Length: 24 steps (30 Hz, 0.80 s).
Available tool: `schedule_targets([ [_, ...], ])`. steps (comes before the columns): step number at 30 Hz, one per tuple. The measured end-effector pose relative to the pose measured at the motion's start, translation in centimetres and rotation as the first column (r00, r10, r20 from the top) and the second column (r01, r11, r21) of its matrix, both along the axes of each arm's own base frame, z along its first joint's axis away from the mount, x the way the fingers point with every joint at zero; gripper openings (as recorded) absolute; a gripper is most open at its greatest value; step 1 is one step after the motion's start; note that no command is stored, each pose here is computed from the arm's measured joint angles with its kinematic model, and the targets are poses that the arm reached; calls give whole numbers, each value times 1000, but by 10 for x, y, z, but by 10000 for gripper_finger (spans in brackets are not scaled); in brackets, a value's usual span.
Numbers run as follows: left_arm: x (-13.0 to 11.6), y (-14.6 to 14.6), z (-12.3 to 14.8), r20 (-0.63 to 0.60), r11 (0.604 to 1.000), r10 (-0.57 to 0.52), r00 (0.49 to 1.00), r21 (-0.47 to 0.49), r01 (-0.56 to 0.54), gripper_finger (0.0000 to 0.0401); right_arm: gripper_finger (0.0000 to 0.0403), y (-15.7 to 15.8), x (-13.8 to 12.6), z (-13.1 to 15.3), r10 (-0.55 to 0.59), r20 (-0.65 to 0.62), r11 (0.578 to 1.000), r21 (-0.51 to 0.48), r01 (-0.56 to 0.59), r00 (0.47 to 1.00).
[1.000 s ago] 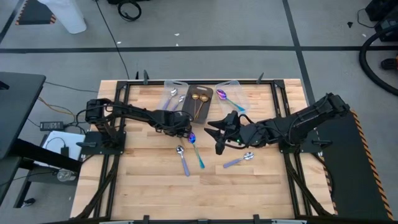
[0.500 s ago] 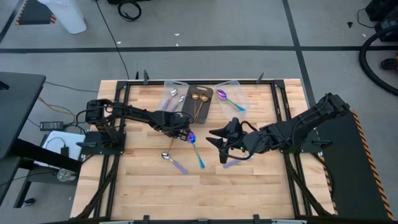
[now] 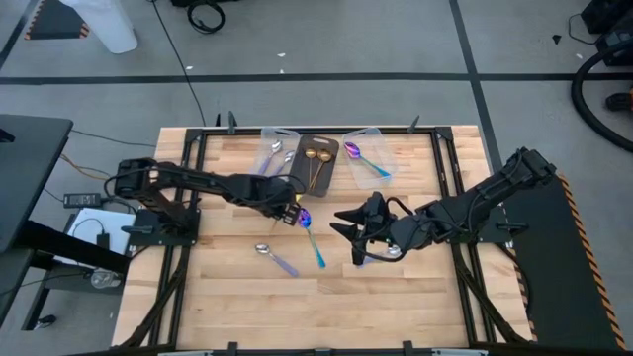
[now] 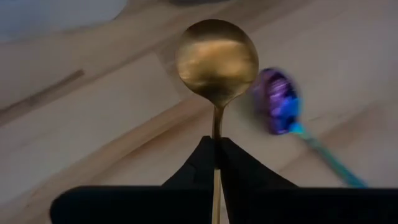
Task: Sort silverware by color (type)
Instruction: Put the gold spoon into the black bin
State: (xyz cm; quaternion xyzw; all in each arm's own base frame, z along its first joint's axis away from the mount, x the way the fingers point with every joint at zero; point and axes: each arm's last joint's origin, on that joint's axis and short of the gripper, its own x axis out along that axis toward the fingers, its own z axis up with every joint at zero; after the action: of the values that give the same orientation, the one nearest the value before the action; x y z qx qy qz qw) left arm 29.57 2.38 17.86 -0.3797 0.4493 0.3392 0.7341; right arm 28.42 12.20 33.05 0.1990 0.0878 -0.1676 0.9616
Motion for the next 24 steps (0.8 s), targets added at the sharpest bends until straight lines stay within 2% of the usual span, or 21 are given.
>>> schedule_targets([
  [7,1,0,15,96,1000,-13,995,16,12,16,158,1,0,0,-2,2,1000,13,2,1000],
  [15,17,3,36,244,1000,-24,970,13,21,16,158,0,-1,-3,-13,-14,999,43,14,1000],
  [24,30,32,72,342,996,-42,939,88,12,16,158,-1,-3,-7,-33,-39,998,60,35,999],
])
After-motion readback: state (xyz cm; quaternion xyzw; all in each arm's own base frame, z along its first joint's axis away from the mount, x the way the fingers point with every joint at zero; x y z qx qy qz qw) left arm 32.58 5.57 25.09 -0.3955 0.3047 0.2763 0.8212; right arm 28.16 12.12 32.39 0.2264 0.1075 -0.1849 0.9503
